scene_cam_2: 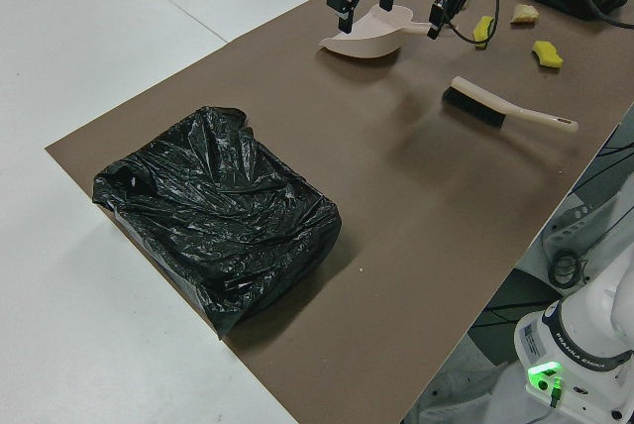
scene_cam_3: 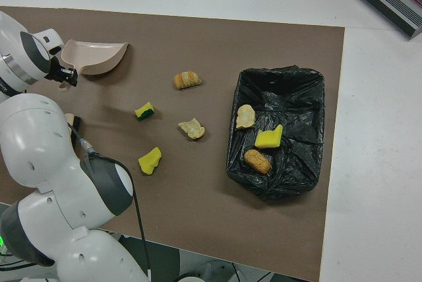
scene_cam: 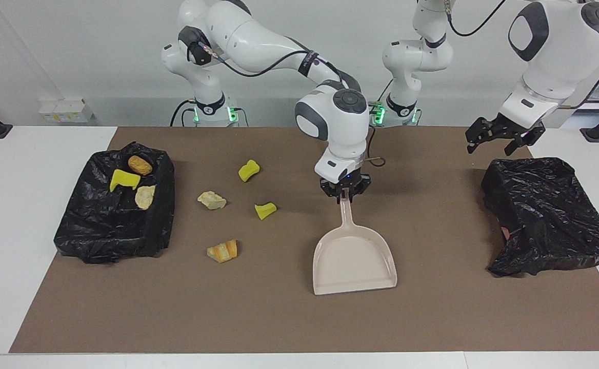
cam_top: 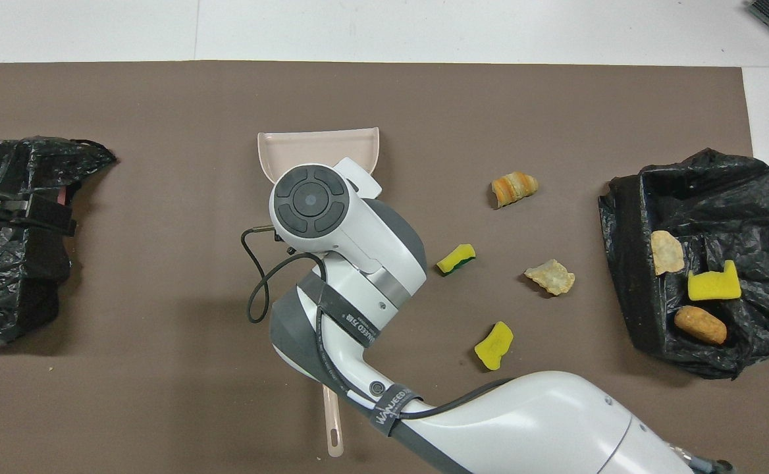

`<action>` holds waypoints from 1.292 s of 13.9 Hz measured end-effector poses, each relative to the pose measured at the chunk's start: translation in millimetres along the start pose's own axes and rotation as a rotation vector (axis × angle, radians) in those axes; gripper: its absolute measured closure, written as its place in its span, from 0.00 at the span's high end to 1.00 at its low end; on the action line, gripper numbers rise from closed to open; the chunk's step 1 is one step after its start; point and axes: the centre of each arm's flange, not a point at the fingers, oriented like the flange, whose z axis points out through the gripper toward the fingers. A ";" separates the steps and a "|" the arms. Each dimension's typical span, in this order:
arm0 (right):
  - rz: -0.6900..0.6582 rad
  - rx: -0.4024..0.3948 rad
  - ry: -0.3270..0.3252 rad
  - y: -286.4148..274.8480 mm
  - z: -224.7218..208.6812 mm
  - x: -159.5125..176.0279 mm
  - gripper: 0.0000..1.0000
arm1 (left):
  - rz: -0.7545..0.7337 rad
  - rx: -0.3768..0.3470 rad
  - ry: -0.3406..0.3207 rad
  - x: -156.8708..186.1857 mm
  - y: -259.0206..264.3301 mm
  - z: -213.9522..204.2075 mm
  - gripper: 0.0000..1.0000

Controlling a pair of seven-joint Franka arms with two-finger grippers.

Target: Sweep and dump trash in bin

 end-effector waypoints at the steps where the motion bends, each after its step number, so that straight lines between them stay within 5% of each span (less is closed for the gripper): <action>1: 0.006 0.009 0.006 -1.1 -1.0 0.5 0.33 | 0.002 0.000 -0.002 -0.2 0.9 1.0 1.00; 10: 0.025 -0.011 -0.042 -3.3 42.9 -18.3 0.38 | 0.066 -0.005 0.018 2.2 38.4 0.3 1.00; 15: 0.047 -0.020 -0.109 -0.8 25.5 -28.0 0.88 | 0.060 -0.009 0.101 13.3 77.6 3.7 1.00; 18: 0.037 -0.048 -0.163 -1.0 -6.3 -53.0 0.99 | 0.022 -0.017 0.149 26.0 113.3 16.7 1.00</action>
